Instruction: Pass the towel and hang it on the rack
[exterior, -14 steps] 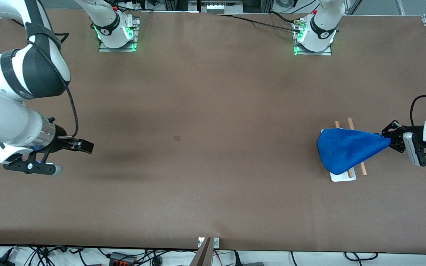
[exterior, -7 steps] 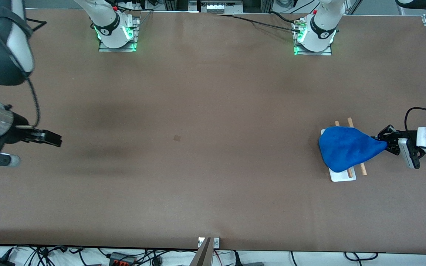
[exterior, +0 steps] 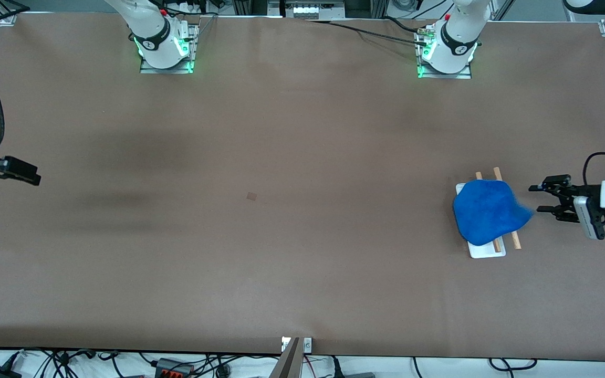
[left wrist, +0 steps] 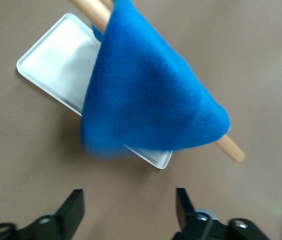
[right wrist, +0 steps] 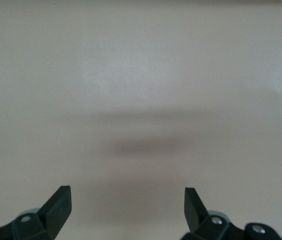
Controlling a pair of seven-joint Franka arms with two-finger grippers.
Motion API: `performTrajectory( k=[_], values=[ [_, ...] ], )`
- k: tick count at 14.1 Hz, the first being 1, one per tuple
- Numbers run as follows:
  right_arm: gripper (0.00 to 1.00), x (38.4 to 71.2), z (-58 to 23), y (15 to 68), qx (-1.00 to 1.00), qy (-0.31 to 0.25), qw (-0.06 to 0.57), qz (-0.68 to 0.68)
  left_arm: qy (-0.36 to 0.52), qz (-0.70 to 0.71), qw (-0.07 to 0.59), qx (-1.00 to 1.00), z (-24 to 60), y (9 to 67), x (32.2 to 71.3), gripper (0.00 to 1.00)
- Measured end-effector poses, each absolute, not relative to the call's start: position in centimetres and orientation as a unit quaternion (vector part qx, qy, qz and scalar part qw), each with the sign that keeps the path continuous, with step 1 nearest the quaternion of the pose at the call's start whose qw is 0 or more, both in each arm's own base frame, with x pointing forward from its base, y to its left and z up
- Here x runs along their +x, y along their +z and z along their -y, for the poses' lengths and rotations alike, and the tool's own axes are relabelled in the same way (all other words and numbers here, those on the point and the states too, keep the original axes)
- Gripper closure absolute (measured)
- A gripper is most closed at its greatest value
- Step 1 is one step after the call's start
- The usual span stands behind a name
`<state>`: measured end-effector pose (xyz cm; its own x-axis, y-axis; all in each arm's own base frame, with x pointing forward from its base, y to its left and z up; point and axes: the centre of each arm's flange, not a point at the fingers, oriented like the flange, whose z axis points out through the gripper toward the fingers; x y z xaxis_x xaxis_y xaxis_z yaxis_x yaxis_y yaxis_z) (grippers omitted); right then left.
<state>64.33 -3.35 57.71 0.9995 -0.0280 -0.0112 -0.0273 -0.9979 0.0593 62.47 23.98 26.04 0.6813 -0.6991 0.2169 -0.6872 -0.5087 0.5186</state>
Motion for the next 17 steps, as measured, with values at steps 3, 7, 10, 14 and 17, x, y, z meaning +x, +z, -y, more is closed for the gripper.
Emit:
performTrajectory(
  k=[3, 7, 10, 14, 17],
  values=[
    [0.0, 62.5, 3.3, 57.0, 1.0, 0.002, 0.029, 0.012, -0.017, 0.408, 0.3, 0.862, -24.2, 28.3, 62.8, 0.0],
    [0.0, 59.2, 3.2, 55.3, 1.0, 0.005, 0.028, 0.01, -0.038, 0.403, 0.292, 0.866, -24.6, 31.2, 63.3, 0.0],
    [0.0, 58.5, 3.1, 55.6, 1.0, 0.007, 0.028, 0.01, -0.072, 0.35, 0.3, 0.885, -23.8, 36.2, 63.8, 0.0],
    [0.0, 58.6, 3.1, 55.8, 0.999, 0.013, 0.028, 0.009, -0.105, 0.279, 0.284, 0.911, -23.1, 45.2, 63.4, 0.0],
    [0.0, 58.6, 3.1, 56.4, 0.999, 0.014, 0.028, 0.009, -0.12, 0.264, 0.277, 0.916, -21.8, 49.2, 62.4, 0.0]
  ],
)
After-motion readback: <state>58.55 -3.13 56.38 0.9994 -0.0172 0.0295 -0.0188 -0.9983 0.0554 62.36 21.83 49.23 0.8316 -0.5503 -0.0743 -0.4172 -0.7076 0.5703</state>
